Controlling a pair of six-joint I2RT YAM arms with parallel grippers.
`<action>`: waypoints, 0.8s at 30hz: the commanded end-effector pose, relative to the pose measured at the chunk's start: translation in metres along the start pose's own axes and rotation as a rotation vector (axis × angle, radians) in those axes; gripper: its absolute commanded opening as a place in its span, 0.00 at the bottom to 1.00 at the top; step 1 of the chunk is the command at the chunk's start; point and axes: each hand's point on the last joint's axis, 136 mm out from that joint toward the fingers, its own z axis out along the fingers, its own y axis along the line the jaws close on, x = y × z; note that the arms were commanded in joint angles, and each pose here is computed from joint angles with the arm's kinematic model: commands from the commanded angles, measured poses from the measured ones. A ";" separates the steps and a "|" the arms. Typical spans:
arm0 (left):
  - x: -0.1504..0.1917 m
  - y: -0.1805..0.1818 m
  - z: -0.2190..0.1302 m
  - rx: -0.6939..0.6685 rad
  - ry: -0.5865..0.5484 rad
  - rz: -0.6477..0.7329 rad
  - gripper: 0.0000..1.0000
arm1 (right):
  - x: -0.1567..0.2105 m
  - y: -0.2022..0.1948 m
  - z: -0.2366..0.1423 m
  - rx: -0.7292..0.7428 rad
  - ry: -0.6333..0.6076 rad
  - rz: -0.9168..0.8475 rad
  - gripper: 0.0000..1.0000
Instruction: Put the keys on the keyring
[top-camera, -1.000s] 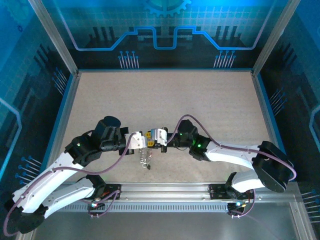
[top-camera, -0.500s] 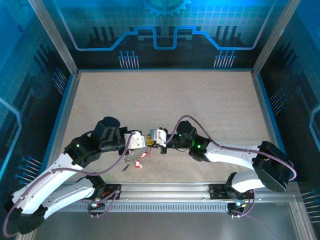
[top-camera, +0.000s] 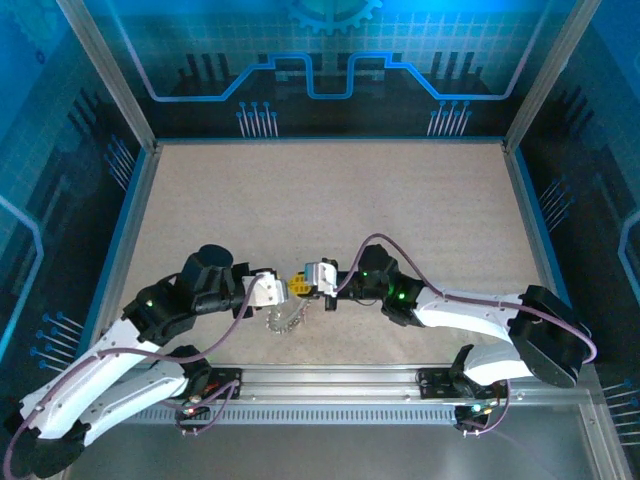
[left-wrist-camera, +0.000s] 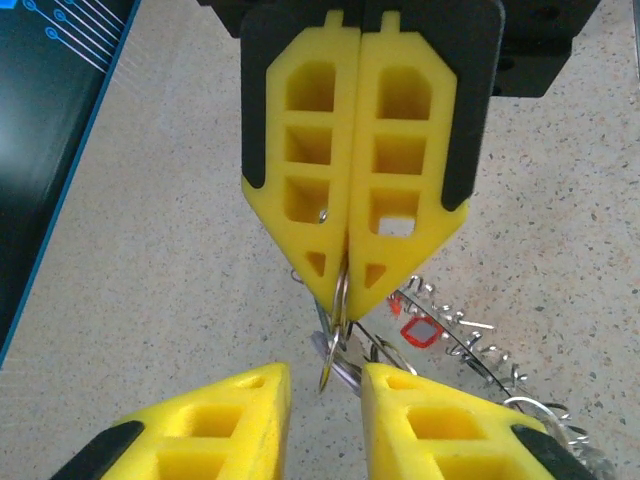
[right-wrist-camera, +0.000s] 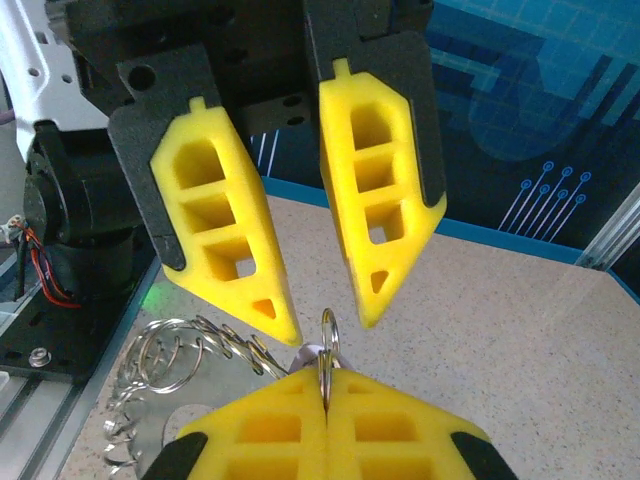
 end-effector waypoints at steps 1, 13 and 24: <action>-0.002 0.002 0.005 -0.015 -0.021 0.005 0.26 | -0.025 -0.003 -0.007 0.009 -0.096 -0.037 0.00; 0.007 0.005 0.007 -0.057 0.002 0.057 0.00 | -0.036 -0.007 -0.012 0.023 -0.146 -0.027 0.00; 0.013 -0.011 0.019 0.035 0.016 0.029 0.00 | -0.046 -0.028 -0.021 0.114 -0.215 0.021 0.00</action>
